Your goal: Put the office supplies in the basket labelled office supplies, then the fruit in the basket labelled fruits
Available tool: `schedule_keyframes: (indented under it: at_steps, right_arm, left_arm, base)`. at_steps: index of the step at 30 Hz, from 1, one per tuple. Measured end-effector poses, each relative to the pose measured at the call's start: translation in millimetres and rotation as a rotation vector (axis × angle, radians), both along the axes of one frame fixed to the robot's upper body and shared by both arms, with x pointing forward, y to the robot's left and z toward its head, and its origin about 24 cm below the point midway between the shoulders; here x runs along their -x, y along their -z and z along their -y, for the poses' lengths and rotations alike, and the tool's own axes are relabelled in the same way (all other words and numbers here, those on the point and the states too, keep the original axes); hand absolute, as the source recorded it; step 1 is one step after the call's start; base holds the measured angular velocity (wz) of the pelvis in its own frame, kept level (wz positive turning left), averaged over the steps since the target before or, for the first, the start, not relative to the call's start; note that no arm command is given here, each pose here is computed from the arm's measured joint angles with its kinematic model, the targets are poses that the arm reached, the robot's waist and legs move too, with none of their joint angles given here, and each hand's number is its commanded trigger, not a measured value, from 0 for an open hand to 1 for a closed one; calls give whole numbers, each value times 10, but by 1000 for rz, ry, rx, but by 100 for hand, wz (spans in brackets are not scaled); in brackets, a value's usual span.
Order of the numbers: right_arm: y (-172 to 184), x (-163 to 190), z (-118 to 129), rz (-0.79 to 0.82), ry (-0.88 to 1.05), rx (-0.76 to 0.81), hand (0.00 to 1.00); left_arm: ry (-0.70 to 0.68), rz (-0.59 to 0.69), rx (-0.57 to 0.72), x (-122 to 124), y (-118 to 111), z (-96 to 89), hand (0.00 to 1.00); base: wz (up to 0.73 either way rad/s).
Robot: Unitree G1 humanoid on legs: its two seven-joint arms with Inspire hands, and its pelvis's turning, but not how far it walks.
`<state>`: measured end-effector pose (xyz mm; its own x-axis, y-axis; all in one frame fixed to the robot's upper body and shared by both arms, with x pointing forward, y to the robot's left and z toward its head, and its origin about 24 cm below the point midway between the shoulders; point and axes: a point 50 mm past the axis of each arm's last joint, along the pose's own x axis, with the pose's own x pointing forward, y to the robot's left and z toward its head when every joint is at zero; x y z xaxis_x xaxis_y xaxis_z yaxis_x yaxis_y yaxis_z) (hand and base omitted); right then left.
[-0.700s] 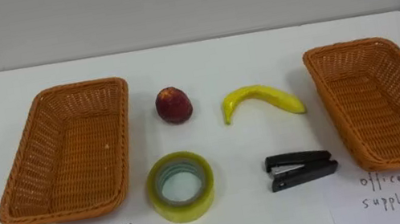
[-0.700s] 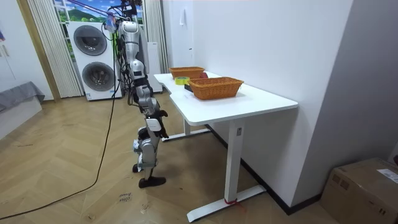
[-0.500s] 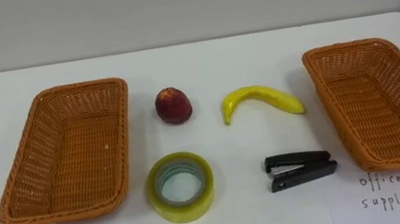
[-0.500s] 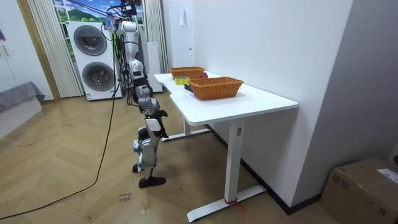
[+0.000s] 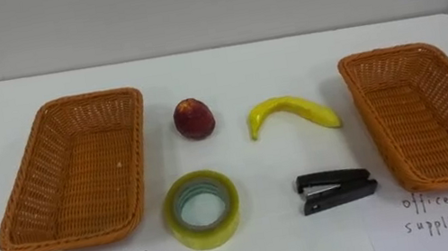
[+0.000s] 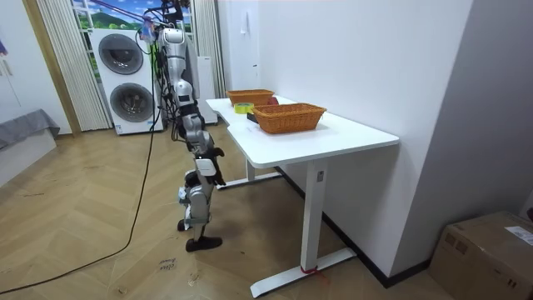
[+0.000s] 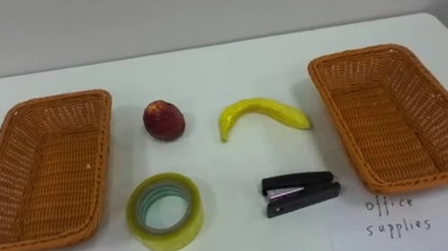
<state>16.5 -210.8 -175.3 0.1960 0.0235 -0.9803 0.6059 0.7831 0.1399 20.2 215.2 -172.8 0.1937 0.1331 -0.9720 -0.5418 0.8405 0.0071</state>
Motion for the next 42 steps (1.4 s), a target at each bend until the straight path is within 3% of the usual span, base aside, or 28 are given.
schedule_keyframes:
  at_steps: [8, 15, 20, 30, 42]
  right_arm:
    - [4, 56, 32, -58, 65, 47, 0]
    - [-18, 237, 165, -95, 389, 98, 0]
    - [-38, 284, 261, -128, 507, 156, 0]
    - [-162, -14, 583, -35, 764, 266, 0]
    - [-374, -253, 924, 56, 928, 398, 0]
  left_arm:
    - [-18, -10, -1, 44, 1, 6, 0]
    - [-45, -26, -16, 109, -3, -32, 0]
    - [-48, -45, -29, 190, -11, -77, 0]
    - [-100, -12, -68, 151, -54, -238, 0]
    - [-125, -21, -99, 268, -90, -340, 0]
  base:
    - [0]
    - [-1]
    - [-10]
    - [-4]
    - [-3]
